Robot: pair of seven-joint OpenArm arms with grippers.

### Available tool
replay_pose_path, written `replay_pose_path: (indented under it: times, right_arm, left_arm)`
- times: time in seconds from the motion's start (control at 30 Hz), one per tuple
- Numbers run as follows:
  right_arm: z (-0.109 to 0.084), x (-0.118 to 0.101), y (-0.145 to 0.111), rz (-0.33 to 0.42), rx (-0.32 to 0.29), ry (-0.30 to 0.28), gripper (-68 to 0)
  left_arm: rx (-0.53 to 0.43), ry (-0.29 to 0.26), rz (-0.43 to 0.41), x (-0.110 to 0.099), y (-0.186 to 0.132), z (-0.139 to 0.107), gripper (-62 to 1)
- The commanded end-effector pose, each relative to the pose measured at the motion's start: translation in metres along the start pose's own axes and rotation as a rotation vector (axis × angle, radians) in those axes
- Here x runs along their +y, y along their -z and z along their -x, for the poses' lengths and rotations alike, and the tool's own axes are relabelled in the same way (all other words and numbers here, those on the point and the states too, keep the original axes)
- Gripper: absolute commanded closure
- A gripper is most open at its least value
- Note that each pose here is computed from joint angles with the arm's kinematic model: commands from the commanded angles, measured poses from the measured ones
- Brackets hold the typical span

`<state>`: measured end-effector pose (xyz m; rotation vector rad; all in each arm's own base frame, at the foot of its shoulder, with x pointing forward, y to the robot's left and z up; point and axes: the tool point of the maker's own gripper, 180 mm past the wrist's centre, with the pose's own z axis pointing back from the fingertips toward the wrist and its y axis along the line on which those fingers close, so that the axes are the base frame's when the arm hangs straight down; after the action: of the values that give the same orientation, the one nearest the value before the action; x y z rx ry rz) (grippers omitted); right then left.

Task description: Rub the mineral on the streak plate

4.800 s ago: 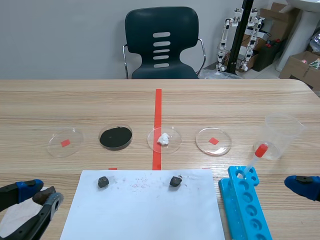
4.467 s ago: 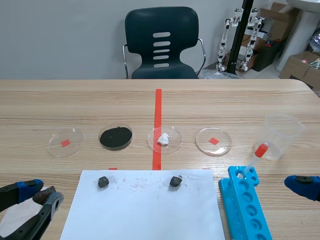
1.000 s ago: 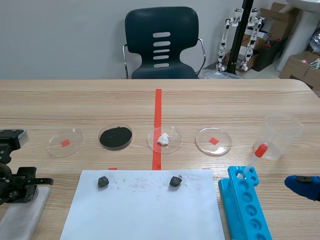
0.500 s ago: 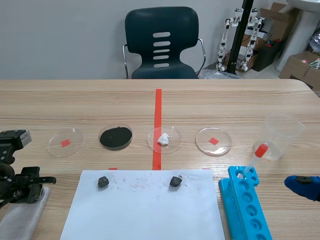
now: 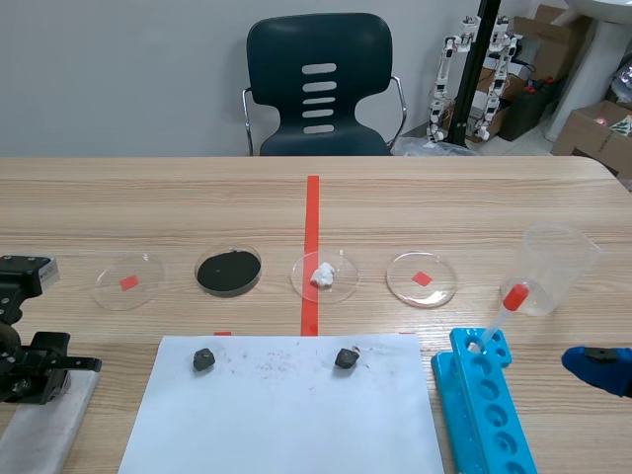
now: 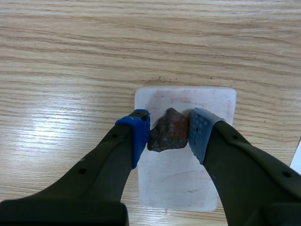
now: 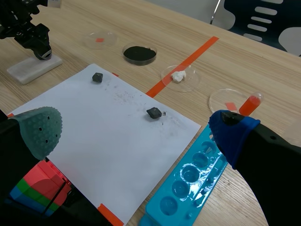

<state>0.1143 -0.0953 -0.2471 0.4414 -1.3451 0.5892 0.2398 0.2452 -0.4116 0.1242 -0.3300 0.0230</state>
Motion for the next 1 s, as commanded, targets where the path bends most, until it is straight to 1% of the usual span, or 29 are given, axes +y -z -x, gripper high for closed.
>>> replay_pose_path:
  times: [0.0,0.07,0.1,0.17,0.23,0.3,0.37,0.43,0.5,0.63,0.7,0.77,0.9,0.97]
  right_arm:
    - [-0.007,-0.002,0.001,0.006,-0.030,0.005,-67.9]
    - [-0.007,-0.002,0.001,0.006,-0.030,0.005,-67.9]
    - [-0.007,-0.002,0.001,0.006,-0.030,0.005,-67.9]
    - [-0.007,-0.002,0.001,0.006,-0.030,0.005,-67.9]
    - [-0.007,-0.002,0.001,0.006,-0.030,0.005,-67.9]
    - [-0.007,-0.002,0.001,0.006,-0.030,0.005,-67.9]
    - [-0.007,-0.002,0.001,0.006,-0.030,0.005,-67.9]
    - [-0.007,-0.002,0.001,0.006,-0.030,0.005,-67.9]
    - [-0.007,-0.002,0.001,0.006,-0.030,0.005,-67.9]
    - [-0.007,-0.002,0.001,0.006,-0.030,0.005,-67.9]
    - [-0.007,-0.002,0.001,0.006,-0.030,0.005,-67.9]
    - [-0.007,-0.002,0.001,0.006,-0.030,0.005,-67.9]
    - [-0.007,-0.002,0.001,0.006,-0.030,0.005,-67.9]
    - [-0.007,-0.002,0.001,0.006,-0.030,0.005,-67.9]
  left_arm:
    - [0.010,-0.003,-0.040,0.010,0.000,0.003,-11.7]
    - [0.010,-0.012,-0.040,0.010,0.000,0.003,-11.7]
    - [0.012,-0.021,-0.026,0.008,0.000,0.003,-11.7]
    - [0.005,-0.046,0.032,-0.003,0.000,0.002,-11.7]
    - [0.000,-0.061,0.112,-0.017,-0.001,0.000,-11.7]
    - [-0.011,-0.073,0.167,-0.027,-0.003,-0.002,-11.7]
    - [-0.015,-0.070,0.187,-0.030,-0.003,-0.003,-11.7]
    - [-0.015,-0.069,0.185,-0.030,-0.003,-0.003,-11.7]
    - [-0.015,-0.053,0.160,-0.025,-0.003,-0.003,-11.7]
    - [0.005,-0.022,0.050,-0.006,-0.001,0.002,-11.7]
    - [0.006,-0.016,0.005,0.003,0.000,0.002,-11.7]
    - [0.014,0.002,-0.035,0.010,0.000,0.003,-11.7]
    - [0.016,0.015,-0.123,0.025,-0.002,0.004,-11.7]
    - [0.014,0.016,-0.142,0.029,-0.002,0.003,-11.7]
